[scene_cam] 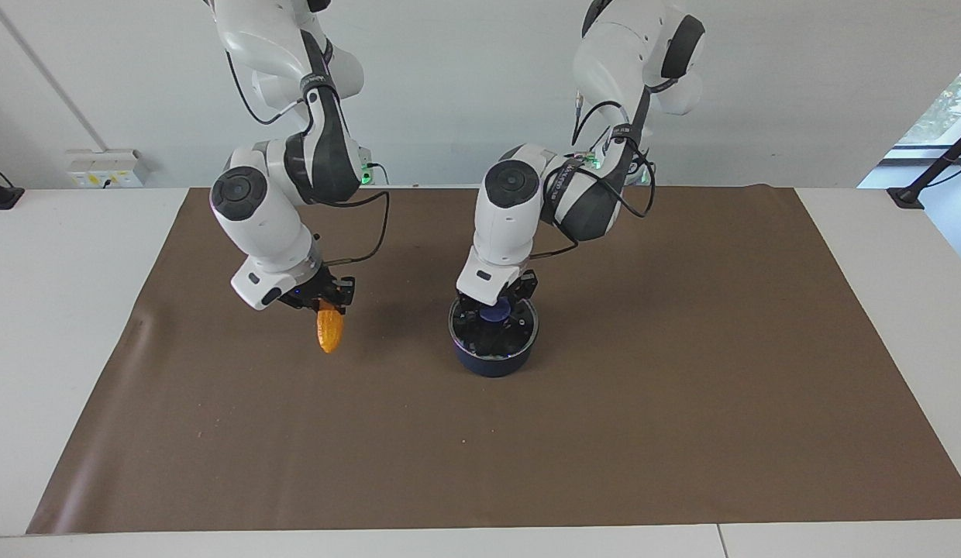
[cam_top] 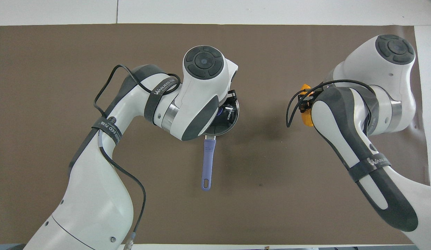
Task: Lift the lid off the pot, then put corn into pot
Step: 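Grasp the lid knob with the left gripper while the right gripper grasps the corn, then lift the lid off with the left gripper while the right gripper carries the corn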
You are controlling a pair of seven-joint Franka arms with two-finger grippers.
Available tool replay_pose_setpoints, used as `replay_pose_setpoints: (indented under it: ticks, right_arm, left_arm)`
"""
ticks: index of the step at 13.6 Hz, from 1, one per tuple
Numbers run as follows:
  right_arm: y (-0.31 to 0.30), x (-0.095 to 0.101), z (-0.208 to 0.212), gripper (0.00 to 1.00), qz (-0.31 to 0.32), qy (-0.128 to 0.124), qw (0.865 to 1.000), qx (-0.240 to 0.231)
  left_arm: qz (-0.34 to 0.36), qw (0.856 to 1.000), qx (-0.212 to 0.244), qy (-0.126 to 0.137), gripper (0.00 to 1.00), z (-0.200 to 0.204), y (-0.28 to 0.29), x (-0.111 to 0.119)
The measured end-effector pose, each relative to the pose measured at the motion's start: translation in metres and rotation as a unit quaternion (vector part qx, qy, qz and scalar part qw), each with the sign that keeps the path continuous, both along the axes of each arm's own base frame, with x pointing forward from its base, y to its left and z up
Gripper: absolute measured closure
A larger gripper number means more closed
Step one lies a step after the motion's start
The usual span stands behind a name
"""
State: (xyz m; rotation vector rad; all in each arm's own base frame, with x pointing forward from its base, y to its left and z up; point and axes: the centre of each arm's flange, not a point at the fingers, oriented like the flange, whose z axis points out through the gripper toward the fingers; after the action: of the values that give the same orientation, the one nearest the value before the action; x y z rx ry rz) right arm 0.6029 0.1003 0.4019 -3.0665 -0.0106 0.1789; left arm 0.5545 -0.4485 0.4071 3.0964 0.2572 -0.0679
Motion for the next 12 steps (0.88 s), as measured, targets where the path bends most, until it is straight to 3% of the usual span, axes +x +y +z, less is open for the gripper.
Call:
replay_pose_setpoints:
  ticks: [3,7,9,12]
  right_arm:
    - [0.008,-0.001,0.000,0.61,0.001,0.000,1.000,0.000]
    - [0.010,0.000,0.002,0.61,0.000,-0.005,1.000,0.000]
    - [0.028,0.003,0.013,0.61,-0.012,-0.020,1.000,0.004]
    - [0.125,0.004,0.043,0.61,-0.030,-0.051,0.998,0.011]
  left_arm:
    - [0.005,1.000,-0.006,-0.006,0.32,0.011,0.001,0.000]
    - [0.029,0.999,-0.017,-0.011,0.32,0.088,0.032,-0.001]
    - [0.051,0.998,-0.018,-0.018,0.32,0.141,0.089,0.012]
    - [0.011,1.000,-0.010,-0.012,0.32,0.198,0.230,0.033]
